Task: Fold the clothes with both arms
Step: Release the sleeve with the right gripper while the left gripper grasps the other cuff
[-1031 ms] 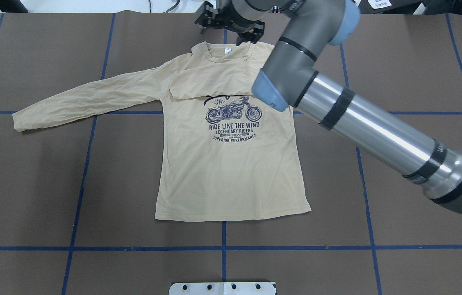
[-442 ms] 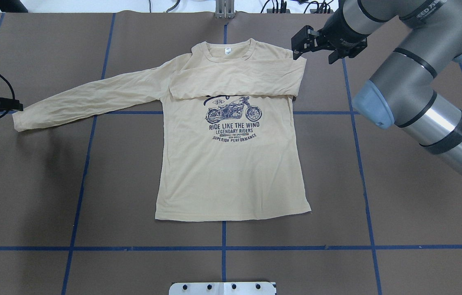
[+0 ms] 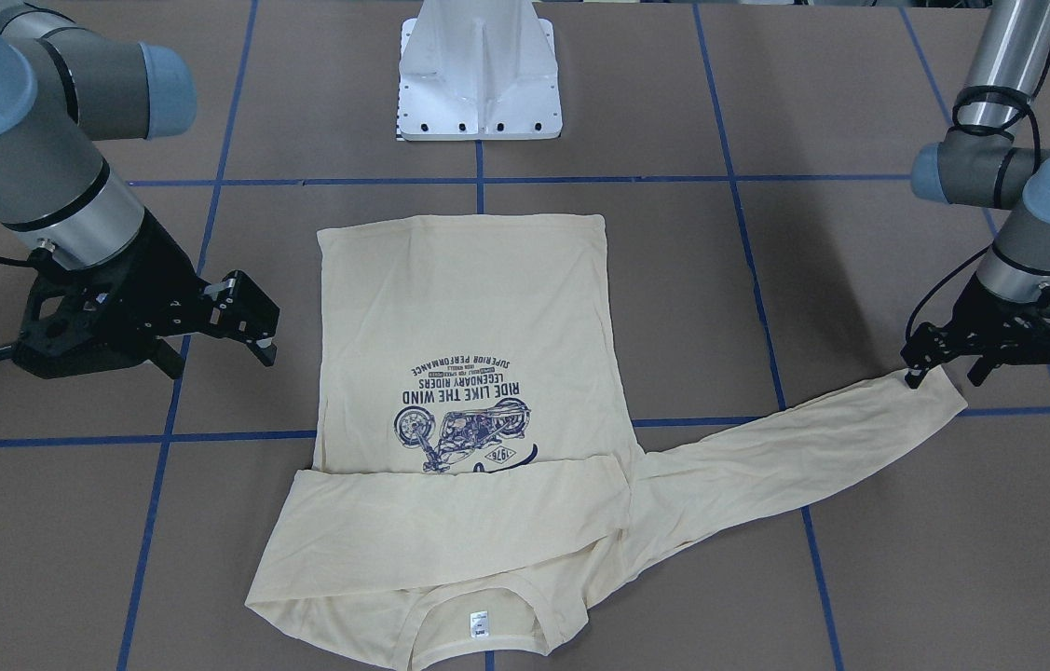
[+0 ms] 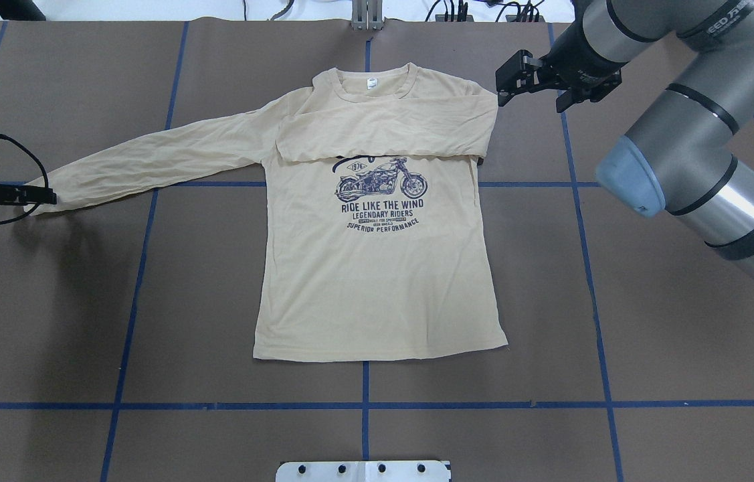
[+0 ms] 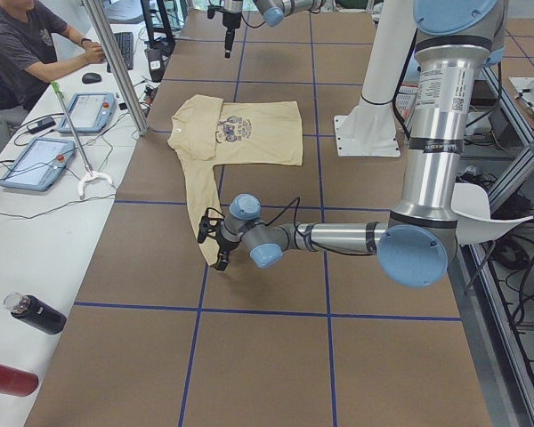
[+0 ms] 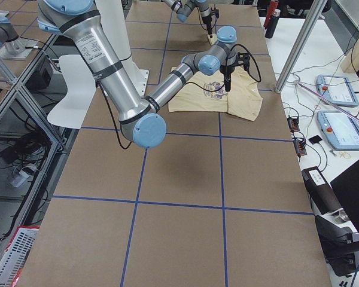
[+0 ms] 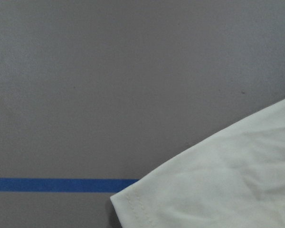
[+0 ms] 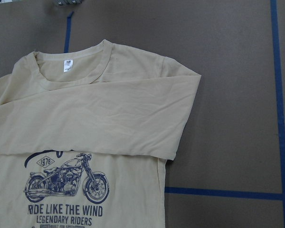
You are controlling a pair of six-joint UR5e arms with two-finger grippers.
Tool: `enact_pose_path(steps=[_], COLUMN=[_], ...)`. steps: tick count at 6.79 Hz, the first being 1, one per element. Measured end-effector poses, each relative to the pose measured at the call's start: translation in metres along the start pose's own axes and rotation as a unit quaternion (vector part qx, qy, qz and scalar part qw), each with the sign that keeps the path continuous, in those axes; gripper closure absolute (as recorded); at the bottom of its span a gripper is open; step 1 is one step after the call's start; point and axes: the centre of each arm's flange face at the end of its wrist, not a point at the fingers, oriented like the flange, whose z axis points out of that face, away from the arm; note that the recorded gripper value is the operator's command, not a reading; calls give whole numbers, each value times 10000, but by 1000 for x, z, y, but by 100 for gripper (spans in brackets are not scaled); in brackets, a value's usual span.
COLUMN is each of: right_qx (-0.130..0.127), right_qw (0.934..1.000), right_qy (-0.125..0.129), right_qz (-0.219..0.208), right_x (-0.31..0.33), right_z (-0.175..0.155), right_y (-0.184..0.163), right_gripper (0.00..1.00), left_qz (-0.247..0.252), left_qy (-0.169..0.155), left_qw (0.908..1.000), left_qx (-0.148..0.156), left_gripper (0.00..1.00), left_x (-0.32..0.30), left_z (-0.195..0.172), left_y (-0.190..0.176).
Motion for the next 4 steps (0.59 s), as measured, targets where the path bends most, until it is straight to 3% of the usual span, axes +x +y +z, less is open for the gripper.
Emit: enact_pose_path(steps=[1, 3, 4], right_qx=[0, 2, 4], right_qw=[10000, 10000, 10000], right_qy=[-2, -6, -6], right_qz=[-1, -4, -5], right_x=[0, 0, 0], right_z=[0, -1, -1], right_y=[0, 0, 0], right_gripper=[0, 0, 0], left_qz=[2, 12, 23], left_qy=[-6, -5, 20], left_qw=[10000, 10000, 10000], left_qx=[-1, 2, 10], left_gripper=[48, 93, 100], left_x=[0, 0, 3], left_z=[1, 0, -2], left_y=[0, 1, 0])
